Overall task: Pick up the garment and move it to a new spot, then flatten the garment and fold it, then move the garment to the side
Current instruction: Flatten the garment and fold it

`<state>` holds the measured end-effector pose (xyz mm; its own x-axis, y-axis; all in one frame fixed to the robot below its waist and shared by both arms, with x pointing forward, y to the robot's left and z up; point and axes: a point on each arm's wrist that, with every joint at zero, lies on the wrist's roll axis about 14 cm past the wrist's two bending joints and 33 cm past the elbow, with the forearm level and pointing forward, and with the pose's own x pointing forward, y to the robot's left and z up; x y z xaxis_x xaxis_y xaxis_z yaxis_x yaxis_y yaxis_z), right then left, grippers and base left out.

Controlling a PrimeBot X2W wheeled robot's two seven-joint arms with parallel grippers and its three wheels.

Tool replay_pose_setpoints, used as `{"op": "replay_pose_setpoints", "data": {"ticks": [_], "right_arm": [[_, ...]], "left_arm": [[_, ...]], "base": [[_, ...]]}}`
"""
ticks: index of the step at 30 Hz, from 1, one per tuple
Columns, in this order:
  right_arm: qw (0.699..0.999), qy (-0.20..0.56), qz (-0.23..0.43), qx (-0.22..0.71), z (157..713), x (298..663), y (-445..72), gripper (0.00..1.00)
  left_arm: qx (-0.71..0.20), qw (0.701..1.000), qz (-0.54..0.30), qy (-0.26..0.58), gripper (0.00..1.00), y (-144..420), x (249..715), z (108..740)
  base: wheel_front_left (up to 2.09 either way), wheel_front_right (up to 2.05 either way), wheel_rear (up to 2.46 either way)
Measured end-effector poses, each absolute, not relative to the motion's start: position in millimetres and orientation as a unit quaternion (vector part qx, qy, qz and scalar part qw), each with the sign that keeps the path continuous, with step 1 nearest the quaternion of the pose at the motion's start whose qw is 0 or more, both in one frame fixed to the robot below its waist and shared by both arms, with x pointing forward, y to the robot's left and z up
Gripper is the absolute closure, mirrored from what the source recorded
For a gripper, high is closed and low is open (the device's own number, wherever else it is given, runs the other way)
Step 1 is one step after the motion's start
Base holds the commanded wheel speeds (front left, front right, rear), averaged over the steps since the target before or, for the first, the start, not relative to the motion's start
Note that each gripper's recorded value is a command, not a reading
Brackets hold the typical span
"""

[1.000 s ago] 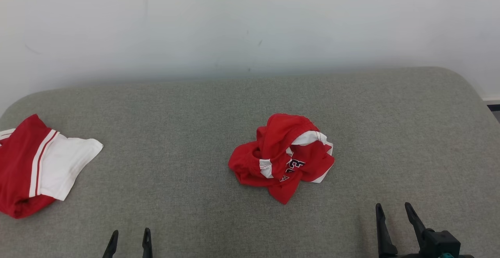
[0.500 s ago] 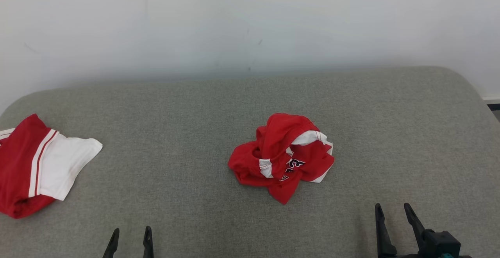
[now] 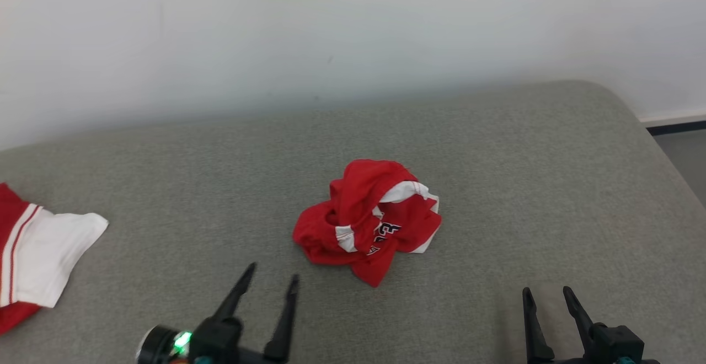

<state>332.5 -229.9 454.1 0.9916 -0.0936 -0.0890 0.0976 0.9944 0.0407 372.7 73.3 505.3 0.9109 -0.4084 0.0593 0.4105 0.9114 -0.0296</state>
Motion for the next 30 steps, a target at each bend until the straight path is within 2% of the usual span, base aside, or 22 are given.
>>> {"op": "replay_pose_setpoints", "data": {"ticks": [7,14,21,28,29,30], "right_arm": [[0.996,0.045,-0.072,0.027,452.8,322.5,-243.7,0.0],[0.993,0.048,-0.104,0.032,450.7,309.4,-260.6,0.0],[0.989,0.056,-0.132,0.036,445.7,297.0,-275.4,0.0],[0.987,0.064,-0.142,0.04,440.8,298.0,-280.6,0.0],[0.987,0.066,-0.142,0.041,439.6,298.6,-280.0,0.0],[0.987,0.067,-0.14,0.043,439.1,300.1,-279.1,0.0]], "left_arm": [[0.008,0.941,-0.337,-0.016,0.0,4.2,385.7,515.5],[0.037,0.913,-0.406,0.014,0.0,-37.8,398.8,511.9],[0.066,0.904,-0.421,0.039,0.0,-49.7,423.5,507.8],[0.097,0.897,-0.412,0.125,0.0,-43.6,436.9,474.4],[0.1,0.896,-0.412,0.132,0.09,-43.7,437.8,472.2],[0.101,0.895,-0.413,0.137,0.6,-44.0,438.6,471.0]], "base": [[0.0,0.0,0.0],[0.0,0.0,0.0],[0.0,0.0,0.0],[0.0,0.0,0.0],[0.0,0.0,0.0],[0.0,0.0,0.0]]}}
